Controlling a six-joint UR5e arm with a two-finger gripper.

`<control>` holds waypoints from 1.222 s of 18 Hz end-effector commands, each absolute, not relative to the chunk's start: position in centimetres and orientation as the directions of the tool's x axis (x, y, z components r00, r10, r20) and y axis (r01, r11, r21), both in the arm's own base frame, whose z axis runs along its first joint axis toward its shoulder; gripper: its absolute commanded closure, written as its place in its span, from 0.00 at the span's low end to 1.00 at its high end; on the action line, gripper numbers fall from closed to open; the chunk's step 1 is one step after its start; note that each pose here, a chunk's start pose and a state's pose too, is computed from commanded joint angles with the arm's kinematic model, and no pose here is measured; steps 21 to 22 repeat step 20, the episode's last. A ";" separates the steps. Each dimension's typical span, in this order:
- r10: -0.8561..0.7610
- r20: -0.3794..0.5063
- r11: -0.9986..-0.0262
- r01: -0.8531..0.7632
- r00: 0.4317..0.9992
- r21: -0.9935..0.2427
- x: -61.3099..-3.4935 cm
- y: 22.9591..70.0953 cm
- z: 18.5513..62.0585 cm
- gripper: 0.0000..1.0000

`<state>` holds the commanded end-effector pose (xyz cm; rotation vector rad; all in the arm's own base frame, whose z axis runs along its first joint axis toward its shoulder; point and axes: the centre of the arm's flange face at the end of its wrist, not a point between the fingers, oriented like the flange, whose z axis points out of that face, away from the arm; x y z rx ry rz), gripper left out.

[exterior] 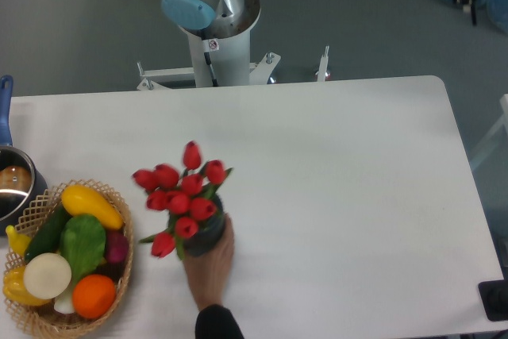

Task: Insert the flowers into the vase

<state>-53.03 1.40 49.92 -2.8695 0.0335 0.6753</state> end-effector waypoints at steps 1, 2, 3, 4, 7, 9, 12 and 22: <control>-0.003 -0.439 -0.982 -0.085 0.899 -0.167 -52.9 0.6 49.9 0.00; -0.022 -0.434 -0.982 -0.100 0.901 -0.158 -52.9 0.0 49.8 0.00; -0.043 -0.430 -0.982 -0.118 0.902 -0.150 -52.8 -0.3 49.6 0.00; -0.054 -0.431 -0.982 -0.127 0.901 -0.143 -52.8 -0.7 49.7 0.00; -0.052 -0.432 -0.981 -0.126 0.901 -0.144 -52.6 -1.1 49.8 0.00; -0.052 -0.431 -0.981 -0.126 0.901 -0.146 -52.6 -1.1 49.8 0.00; -0.053 -0.431 -0.981 -0.128 0.901 -0.148 -52.5 -1.0 49.8 0.00; -0.054 -0.430 -0.980 -0.131 0.901 -0.150 -52.6 -0.8 49.6 0.00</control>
